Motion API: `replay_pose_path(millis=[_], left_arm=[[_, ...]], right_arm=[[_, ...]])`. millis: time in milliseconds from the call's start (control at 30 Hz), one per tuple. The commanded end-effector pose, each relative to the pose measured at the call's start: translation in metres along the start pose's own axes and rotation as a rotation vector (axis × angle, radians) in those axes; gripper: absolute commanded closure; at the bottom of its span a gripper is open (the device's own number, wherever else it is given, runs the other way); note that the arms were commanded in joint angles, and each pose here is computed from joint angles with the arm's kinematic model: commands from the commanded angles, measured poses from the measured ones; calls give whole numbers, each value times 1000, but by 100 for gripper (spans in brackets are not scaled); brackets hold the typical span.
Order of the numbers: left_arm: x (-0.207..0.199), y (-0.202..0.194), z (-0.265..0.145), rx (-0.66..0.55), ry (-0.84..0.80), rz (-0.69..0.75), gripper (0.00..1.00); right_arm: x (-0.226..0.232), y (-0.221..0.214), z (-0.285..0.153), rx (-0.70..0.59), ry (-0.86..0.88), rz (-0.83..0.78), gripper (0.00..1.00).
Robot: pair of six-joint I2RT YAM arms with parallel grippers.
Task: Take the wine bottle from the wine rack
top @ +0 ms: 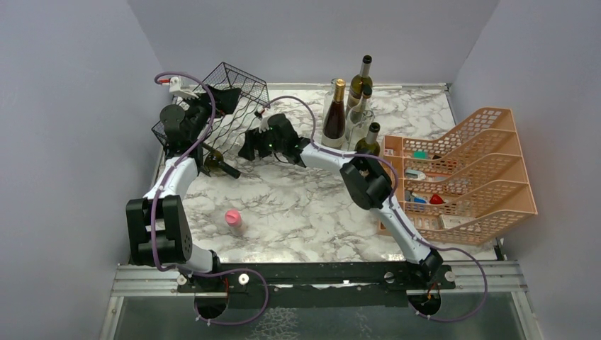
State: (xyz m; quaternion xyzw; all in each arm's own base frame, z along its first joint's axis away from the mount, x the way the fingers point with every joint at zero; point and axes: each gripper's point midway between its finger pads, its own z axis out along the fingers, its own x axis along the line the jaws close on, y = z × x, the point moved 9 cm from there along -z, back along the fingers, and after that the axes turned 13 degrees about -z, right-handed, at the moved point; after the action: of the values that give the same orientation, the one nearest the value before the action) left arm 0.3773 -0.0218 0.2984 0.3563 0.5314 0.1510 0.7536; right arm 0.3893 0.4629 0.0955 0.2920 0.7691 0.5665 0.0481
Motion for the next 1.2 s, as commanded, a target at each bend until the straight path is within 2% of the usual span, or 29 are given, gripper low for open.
replay_pose_path(millis=[0, 200, 400, 667, 733, 1000, 1167], left_arm=[[-11, 11, 4, -14, -59, 19, 4], [-10, 11, 4, -13, -57, 14, 4], [-8, 11, 4, -11, -52, 2, 4], [-9, 12, 4, -13, -57, -2, 4], [-9, 12, 4, -14, -57, -2, 4], [-9, 13, 4, -13, -59, 1, 4], [-6, 10, 6, 3, -61, -11, 4]], right_arm=[[4, -3, 16, -40, 85, -11, 28], [3, 2, 24, -71, 94, -2, 44], [6, -1, 26, -67, 137, 22, 71], [13, 20, 1, -83, 101, -15, 88], [15, 23, -8, -77, 88, -28, 98], [26, 35, -60, -92, 22, -80, 99], [30, 34, -86, -42, -14, -93, 99]])
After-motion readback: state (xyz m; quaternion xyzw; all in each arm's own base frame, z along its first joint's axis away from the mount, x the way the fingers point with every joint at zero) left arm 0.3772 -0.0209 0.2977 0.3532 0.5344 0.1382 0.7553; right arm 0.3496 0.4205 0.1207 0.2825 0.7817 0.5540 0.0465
